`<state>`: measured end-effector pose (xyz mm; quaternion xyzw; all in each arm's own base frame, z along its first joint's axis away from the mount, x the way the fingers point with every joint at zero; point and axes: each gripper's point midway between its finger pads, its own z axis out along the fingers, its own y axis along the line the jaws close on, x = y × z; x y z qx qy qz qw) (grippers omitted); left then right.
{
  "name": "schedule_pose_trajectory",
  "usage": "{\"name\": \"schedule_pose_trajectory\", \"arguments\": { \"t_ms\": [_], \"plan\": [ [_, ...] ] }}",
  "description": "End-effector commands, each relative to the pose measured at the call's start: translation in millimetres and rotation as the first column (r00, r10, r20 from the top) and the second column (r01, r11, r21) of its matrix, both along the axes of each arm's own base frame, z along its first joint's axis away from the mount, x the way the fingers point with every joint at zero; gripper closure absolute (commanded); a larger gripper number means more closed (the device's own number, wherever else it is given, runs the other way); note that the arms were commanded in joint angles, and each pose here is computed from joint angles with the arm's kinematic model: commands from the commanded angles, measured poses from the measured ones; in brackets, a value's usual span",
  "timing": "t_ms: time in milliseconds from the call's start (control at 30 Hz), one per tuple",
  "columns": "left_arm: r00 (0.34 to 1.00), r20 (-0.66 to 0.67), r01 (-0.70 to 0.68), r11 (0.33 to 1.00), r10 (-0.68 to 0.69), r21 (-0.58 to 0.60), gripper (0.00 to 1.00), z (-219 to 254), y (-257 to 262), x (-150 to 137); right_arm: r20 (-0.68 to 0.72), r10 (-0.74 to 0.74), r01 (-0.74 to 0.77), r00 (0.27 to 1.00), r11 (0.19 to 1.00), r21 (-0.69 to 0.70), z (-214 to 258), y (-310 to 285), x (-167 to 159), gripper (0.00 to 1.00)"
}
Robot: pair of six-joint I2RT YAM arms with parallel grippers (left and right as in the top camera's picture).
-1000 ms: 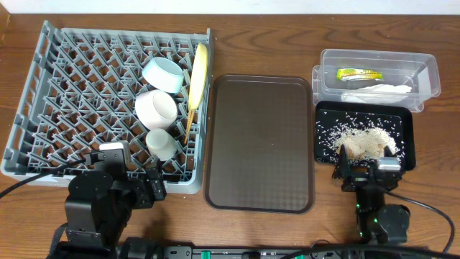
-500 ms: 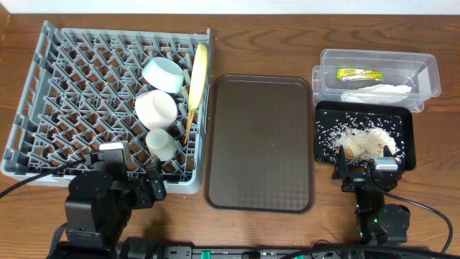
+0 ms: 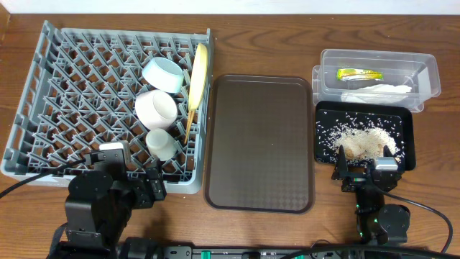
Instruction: Sort waste into correct bins and load items into the dishwasher
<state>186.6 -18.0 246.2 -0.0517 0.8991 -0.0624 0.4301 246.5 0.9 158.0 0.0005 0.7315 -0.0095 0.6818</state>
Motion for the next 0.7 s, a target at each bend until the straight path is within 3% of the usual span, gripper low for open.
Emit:
{"name": "schedule_pose_trajectory", "arguments": {
  "t_ms": [0,300,667],
  "plan": [
    [1.000,-0.002,0.015,1.000,-0.015,0.002,0.06,-1,-2,-1,-0.001,0.013,-0.013,1.000,1.000,-0.011,-1,3,0,0.01],
    [0.999,0.006,-0.035,0.999,0.035,0.026,0.06,-18,9,-1,-0.001,0.013,-0.013,1.000,1.000,-0.011,-1,3,0,0.01],
    [0.930,0.361,-0.062,0.998,0.066,-0.022,0.06,-82,12,36,-0.001,0.013,-0.013,1.000,1.000,-0.011,-1,3,0,0.01]
  ]
}}
